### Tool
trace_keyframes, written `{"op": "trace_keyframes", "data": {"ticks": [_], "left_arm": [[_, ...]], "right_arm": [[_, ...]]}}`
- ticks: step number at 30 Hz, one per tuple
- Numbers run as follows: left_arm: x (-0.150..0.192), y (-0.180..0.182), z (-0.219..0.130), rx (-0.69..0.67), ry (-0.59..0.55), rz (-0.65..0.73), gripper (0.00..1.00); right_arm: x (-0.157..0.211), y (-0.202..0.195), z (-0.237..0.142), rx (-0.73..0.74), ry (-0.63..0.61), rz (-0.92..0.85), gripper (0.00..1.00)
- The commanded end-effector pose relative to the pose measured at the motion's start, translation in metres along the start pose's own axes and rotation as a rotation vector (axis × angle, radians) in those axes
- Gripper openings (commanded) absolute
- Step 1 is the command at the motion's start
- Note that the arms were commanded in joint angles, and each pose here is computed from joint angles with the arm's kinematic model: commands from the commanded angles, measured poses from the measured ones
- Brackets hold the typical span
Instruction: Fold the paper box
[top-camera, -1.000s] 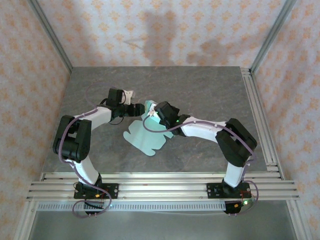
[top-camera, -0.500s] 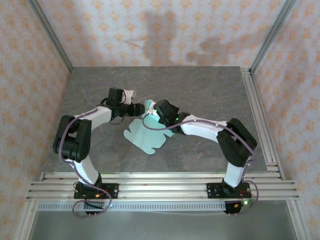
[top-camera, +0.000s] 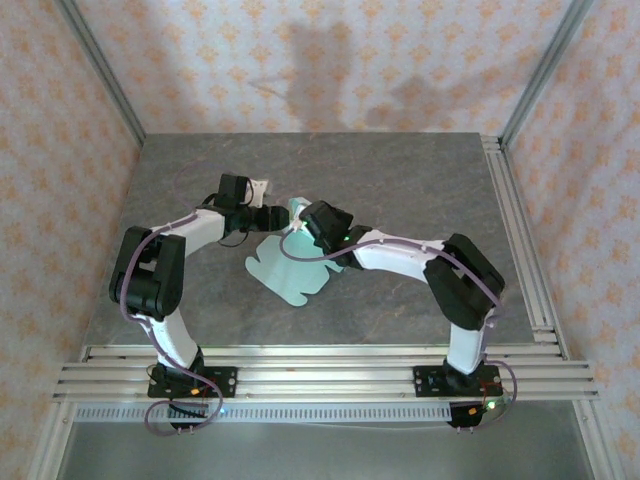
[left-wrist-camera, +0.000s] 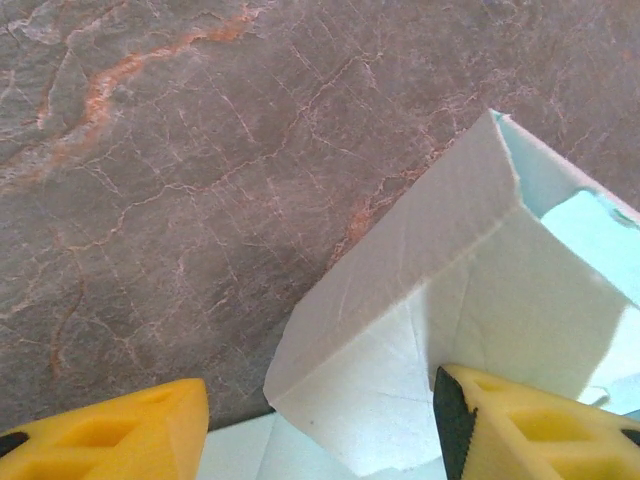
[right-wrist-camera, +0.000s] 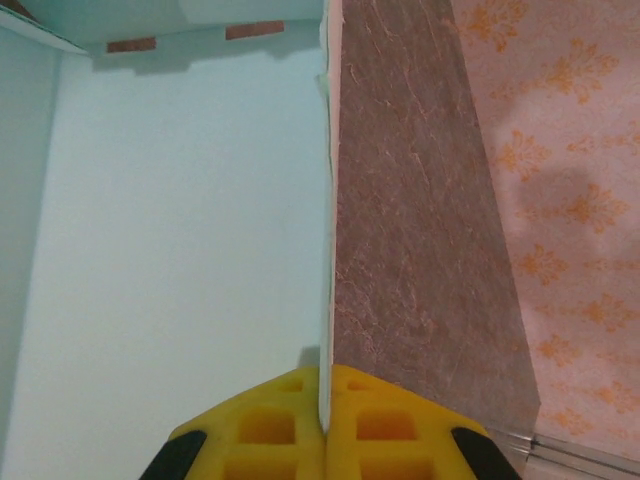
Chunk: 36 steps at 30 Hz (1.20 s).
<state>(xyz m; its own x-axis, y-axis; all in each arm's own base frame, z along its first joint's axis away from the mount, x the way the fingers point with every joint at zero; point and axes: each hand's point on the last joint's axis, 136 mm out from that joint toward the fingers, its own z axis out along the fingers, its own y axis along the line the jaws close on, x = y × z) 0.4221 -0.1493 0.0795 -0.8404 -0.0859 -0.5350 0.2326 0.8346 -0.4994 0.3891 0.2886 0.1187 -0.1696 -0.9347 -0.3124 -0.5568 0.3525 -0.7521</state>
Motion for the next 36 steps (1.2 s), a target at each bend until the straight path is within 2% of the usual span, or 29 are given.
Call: {"op": "trace_keyframes", "data": {"ticks": [1,14,19,29,36], "left_arm": [[-0.009,0.0,-0.002,-0.013,-0.025,0.014,0.62],[-0.008,0.003,-0.001,-0.021,-0.025,0.009,0.62],[-0.006,0.007,0.0,-0.036,-0.014,0.009,0.61],[-0.018,0.02,-0.017,-0.102,-0.109,-0.046,0.63],[-0.023,0.03,-0.026,-0.118,-0.155,-0.08,0.64]], "right_arm": [[-0.006,-0.009,0.002,0.049,0.017,-0.029,0.0],[-0.006,-0.012,0.007,0.097,0.038,-0.072,0.0],[-0.014,-0.017,0.004,0.168,0.015,-0.098,0.0],[-0.024,-0.035,-0.002,0.313,-0.018,-0.191,0.0],[-0.021,-0.033,-0.002,0.325,-0.018,-0.226,0.0]]}}
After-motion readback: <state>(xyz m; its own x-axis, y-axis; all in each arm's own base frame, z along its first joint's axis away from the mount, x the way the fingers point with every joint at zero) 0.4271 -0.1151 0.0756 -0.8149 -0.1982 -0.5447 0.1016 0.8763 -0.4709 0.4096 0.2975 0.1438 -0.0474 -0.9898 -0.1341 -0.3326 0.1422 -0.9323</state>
